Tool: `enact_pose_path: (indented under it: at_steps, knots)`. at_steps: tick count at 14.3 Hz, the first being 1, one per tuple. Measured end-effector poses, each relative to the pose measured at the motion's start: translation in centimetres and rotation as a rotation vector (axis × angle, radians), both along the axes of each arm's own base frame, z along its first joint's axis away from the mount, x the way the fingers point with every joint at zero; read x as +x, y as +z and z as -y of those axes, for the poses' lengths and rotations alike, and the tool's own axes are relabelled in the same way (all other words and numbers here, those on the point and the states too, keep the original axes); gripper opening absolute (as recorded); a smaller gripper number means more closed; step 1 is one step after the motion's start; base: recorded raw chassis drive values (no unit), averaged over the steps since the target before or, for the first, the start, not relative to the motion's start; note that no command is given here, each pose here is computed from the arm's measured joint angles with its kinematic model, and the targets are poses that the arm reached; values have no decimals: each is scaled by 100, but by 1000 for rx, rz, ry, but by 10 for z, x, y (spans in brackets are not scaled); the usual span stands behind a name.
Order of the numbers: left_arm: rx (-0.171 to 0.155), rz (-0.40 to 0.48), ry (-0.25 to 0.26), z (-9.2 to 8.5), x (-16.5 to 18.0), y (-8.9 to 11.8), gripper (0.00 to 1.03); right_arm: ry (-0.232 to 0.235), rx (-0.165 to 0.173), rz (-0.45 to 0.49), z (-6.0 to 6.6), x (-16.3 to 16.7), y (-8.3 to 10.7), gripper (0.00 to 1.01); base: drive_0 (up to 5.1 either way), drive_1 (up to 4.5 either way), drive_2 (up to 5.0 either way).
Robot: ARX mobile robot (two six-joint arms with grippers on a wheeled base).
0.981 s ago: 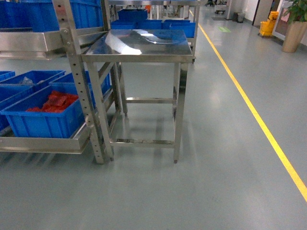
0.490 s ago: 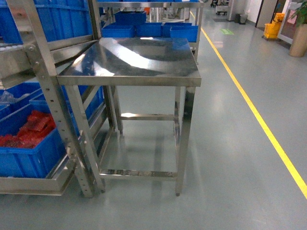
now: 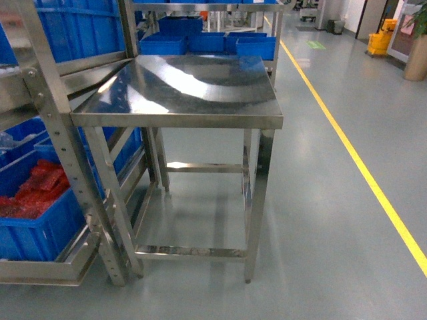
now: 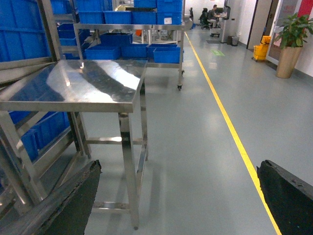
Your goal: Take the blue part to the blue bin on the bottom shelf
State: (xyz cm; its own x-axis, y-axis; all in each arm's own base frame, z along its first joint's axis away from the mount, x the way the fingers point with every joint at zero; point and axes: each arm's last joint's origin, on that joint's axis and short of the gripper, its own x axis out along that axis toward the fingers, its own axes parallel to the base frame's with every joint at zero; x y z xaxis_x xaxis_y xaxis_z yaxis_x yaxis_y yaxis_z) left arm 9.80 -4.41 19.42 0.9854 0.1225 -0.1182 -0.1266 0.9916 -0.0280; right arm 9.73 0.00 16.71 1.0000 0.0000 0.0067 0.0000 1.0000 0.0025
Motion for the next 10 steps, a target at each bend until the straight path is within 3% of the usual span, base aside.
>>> enact_pose_path:
  at_steps: [10]
  knots:
    - [-1,2,3,0,0,0,44,0,0,-6,0,0,-1,98,1,404,-402]
